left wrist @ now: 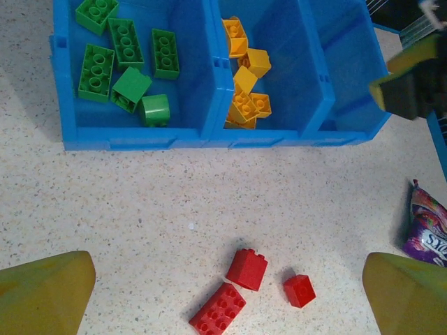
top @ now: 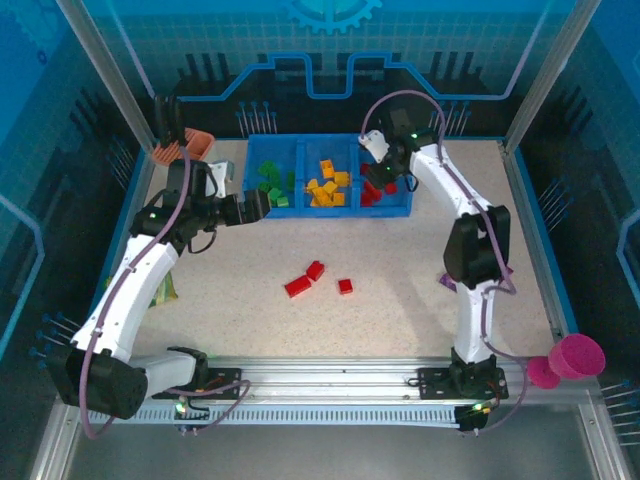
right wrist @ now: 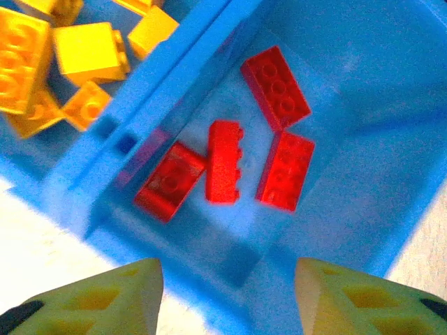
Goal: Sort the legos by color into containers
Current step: Place the lego in the container, then pick up the lego from the bottom-center of the table.
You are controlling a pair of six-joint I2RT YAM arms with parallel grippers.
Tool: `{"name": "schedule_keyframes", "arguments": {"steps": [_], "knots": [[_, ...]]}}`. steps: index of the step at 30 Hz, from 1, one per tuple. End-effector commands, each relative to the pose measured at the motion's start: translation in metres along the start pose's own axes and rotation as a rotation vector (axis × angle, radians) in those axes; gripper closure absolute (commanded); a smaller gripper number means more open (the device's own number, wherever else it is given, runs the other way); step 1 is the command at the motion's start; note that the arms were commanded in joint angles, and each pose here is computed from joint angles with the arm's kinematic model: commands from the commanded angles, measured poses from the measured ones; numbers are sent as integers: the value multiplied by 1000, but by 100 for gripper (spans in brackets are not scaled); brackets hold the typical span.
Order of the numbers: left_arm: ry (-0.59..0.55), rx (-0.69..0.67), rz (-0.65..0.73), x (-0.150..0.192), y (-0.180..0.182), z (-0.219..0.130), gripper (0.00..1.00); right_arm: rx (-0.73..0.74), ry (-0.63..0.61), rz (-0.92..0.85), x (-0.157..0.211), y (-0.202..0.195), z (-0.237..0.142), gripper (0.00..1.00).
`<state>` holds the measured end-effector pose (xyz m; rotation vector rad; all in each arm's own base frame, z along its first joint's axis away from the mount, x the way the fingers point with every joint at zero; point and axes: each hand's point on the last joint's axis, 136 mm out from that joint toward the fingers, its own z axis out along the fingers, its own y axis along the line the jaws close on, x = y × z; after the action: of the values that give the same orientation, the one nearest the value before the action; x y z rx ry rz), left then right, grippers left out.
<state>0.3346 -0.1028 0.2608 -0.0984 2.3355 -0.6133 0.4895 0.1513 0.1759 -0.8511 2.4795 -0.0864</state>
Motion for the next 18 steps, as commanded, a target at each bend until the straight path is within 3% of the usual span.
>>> {"name": "schedule_keyframes", "arguments": {"steps": [1,6,10,18], "knots": [[-56,46,28,-12,-10,-12,1,24,64,128,27,25,-39,43],[-58,66,22,-9,-11,-13,1,-74,134,360,78,89,-55,39],[-68,74,27,-6,-12,-17,1,-118,178,424,117,131,-53,35],[-75,51,43,-2,-8,-21,1,-250,165,479,133,200,-39,30]]}}
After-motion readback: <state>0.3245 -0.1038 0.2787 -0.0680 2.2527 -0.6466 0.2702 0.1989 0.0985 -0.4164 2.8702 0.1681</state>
